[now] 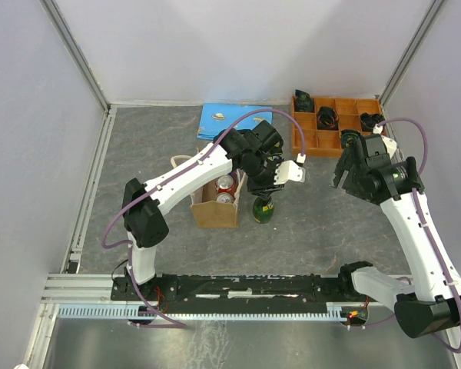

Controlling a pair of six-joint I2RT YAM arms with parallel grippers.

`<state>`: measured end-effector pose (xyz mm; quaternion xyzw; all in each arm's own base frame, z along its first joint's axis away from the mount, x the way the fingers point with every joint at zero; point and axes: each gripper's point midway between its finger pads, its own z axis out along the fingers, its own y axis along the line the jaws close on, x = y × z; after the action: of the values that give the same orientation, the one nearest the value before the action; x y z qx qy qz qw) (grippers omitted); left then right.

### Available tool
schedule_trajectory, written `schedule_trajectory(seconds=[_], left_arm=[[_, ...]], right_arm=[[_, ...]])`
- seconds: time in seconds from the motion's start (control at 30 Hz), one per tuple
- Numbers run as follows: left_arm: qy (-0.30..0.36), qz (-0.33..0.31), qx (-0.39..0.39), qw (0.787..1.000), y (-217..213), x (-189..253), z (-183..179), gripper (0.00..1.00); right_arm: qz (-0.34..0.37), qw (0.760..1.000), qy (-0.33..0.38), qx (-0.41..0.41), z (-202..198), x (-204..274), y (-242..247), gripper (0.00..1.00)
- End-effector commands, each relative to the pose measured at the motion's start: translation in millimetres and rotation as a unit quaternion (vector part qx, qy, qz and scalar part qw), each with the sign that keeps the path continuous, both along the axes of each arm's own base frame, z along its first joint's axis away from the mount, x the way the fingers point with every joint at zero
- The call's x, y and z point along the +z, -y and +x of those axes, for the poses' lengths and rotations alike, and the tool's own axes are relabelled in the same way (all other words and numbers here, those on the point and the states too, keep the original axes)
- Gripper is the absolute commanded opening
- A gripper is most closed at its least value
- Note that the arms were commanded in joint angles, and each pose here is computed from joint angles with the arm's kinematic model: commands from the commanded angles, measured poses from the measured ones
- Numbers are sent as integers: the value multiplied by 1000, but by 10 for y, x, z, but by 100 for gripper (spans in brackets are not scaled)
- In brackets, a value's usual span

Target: Place the beverage into the canvas bag

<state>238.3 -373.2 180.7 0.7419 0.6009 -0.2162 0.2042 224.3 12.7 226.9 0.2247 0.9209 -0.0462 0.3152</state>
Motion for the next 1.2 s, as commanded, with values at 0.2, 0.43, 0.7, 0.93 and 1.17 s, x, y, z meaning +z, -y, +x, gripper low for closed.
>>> schedule_trajectory(seconds=[0.2, 0.43, 0.7, 0.93, 1.17], left_arm=[[-10, -37, 15, 999, 88, 262, -45, 3], [43, -110, 72, 990, 213, 938, 322, 3], [132, -183, 152, 962, 44, 1685, 945, 3], [215, -226, 240, 919, -254, 2093, 1542, 3], [270, -259, 291, 880, -514, 2409, 1916, 3]], right_arm=[[4, 1000, 15, 3, 92, 29, -12, 98], [5, 1000, 12, 4, 79, 12, -15, 98], [8, 1000, 7, 3, 35, -21, -14, 98], [15, 1000, 7, 3, 1, -45, -30, 98], [24, 1000, 9, 2, -54, -62, -45, 97]])
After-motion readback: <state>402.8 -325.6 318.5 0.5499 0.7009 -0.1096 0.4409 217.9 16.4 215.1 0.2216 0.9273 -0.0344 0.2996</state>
